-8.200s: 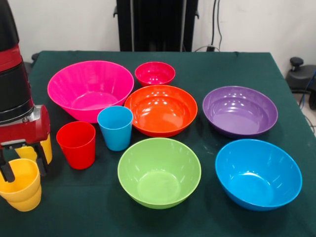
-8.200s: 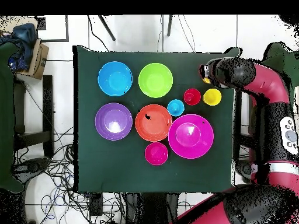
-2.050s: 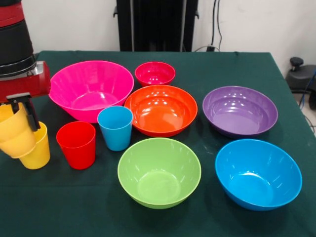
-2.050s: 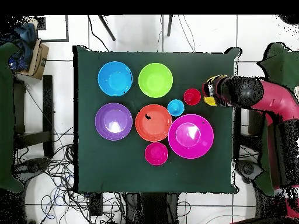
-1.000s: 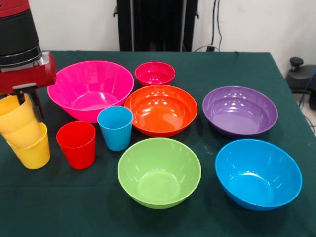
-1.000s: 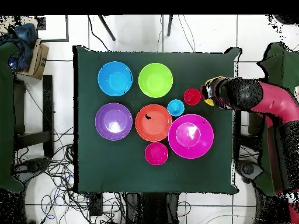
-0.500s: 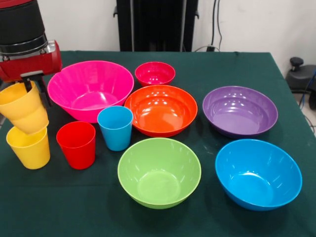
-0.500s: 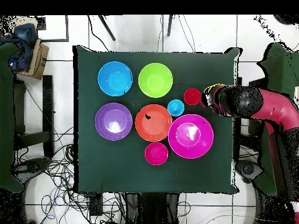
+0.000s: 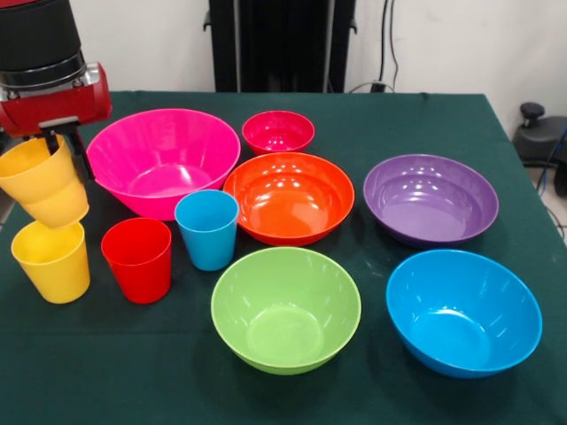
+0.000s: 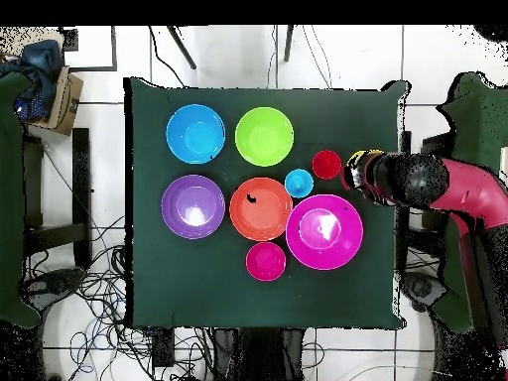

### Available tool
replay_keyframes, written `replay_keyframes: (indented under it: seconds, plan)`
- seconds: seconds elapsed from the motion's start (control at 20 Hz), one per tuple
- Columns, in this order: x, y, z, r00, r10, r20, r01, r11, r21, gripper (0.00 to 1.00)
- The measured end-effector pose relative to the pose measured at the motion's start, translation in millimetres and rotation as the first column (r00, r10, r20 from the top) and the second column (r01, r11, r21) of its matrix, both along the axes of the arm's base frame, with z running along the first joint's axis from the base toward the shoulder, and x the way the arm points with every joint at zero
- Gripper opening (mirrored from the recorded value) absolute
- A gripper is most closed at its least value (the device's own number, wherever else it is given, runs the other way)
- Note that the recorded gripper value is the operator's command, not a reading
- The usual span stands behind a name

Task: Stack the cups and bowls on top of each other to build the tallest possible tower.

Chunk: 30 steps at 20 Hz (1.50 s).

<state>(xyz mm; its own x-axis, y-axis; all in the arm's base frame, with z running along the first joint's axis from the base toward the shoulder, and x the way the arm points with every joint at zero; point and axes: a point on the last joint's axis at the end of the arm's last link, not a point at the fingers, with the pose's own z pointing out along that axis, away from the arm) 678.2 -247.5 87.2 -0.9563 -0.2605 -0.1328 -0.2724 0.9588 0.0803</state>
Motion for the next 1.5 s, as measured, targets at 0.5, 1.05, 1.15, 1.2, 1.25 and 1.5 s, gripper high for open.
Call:
replay_keyframes:
  seconds: [0.5,1.05,1.15,1.2,1.25,1.5]
  plan:
    - [-0.2,0.0,-0.4,1.0,0.001,0.0,-0.001,1.0,0.0,0.0]
    - [-0.9,-0.1,-2.1,1.0,0.001,-0.002,-0.001,1.0,0.0,0.0]
    - [-1.2,-0.4,-2.6,1.0,0.0,-0.003,0.0,1.0,0.001,0.0]
    - [-1.6,-0.9,-3.0,1.0,0.0,-0.003,0.0,1.0,0.001,0.0]
    - [-1.9,-1.5,-3.2,1.0,-0.001,-0.003,0.001,1.0,0.001,0.0]
    - [-3.4,-5.0,-3.6,1.0,-0.005,-0.004,0.005,1.0,0.0,0.0]
